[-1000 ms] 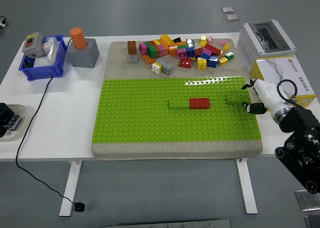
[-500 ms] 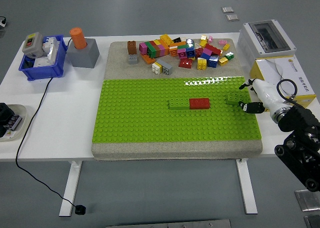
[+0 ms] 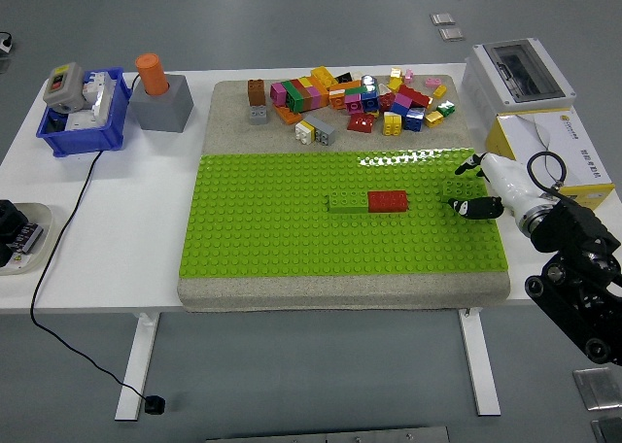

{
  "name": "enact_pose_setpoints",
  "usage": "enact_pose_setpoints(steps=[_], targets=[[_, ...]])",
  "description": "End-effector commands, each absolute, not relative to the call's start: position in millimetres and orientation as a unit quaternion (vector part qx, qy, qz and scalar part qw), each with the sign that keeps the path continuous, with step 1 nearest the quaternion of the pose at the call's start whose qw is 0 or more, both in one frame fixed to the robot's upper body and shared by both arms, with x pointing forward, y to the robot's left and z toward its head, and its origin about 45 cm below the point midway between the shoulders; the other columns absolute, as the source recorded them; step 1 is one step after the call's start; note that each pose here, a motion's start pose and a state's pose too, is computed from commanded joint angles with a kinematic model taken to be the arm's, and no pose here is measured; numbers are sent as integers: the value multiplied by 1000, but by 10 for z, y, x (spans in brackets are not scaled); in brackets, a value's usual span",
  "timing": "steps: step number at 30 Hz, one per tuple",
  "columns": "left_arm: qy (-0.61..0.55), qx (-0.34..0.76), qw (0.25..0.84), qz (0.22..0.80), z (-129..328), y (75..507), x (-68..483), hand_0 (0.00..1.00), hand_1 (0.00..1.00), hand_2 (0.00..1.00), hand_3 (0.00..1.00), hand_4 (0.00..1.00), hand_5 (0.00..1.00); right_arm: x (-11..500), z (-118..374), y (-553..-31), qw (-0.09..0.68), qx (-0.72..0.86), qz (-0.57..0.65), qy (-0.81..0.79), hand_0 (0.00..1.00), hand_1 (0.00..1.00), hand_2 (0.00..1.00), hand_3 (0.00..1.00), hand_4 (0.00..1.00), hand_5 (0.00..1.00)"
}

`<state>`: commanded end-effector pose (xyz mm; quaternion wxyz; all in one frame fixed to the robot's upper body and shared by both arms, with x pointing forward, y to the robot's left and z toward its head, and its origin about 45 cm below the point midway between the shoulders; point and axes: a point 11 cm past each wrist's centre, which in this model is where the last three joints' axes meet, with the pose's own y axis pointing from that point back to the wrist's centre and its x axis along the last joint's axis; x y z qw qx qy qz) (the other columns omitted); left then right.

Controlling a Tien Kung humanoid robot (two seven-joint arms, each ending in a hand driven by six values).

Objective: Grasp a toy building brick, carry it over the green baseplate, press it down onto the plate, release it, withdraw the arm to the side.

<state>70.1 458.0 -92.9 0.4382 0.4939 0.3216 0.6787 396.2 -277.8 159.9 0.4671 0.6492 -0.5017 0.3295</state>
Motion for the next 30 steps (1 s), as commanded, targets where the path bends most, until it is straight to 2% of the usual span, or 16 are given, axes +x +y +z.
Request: enact_pose_setpoints(steps=[9, 10, 15, 16, 21, 22, 27, 28, 30], targets=[[323, 491, 440, 679, -937, 4554, 715, 659, 613, 597, 646, 686, 191, 4032, 1573, -2730, 492, 631, 364, -476, 740, 763, 800, 676, 773, 247], [323, 491, 440, 679, -937, 4553, 717, 659, 613, 598, 646, 689, 193, 4036, 1568, -2734, 495, 630, 366, -474, 742, 766, 801, 671, 783, 272], [323, 491, 440, 679, -938, 4551, 718, 659, 613, 598, 646, 689, 193, 4046, 1556, -2777, 504, 626, 368, -468, 742, 766, 801, 671, 783, 272], [323, 491, 440, 679, -938, 4550, 717, 660, 614, 599, 648, 696, 200, 4046, 1555, -2784, 505, 626, 368, -467, 747, 766, 801, 647, 794, 321], [323, 490, 440, 679, -940, 4545, 718, 660, 614, 599, 648, 696, 200, 4045, 1547, -2821, 505, 626, 364, -470, 747, 766, 801, 647, 794, 321], [323, 490, 440, 679, -940, 4546, 718, 660, 614, 599, 648, 698, 199, 4043, 1543, -2825, 505, 626, 362, -471, 759, 766, 801, 645, 812, 470], [323, 490, 440, 679, -940, 4546, 717, 660, 614, 599, 648, 698, 199, 4037, 1531, -2845, 505, 627, 358, -473, 759, 766, 801, 645, 812, 470], [323, 491, 440, 679, -940, 4545, 717, 661, 614, 600, 649, 700, 200, 4036, 1528, -2852, 505, 627, 357, -474, 759, 767, 801, 641, 805, 521], [324, 491, 440, 679, -942, 4543, 715, 661, 614, 600, 649, 700, 200, 4031, 1524, -2865, 505, 627, 355, -475, 759, 767, 801, 641, 805, 521]])
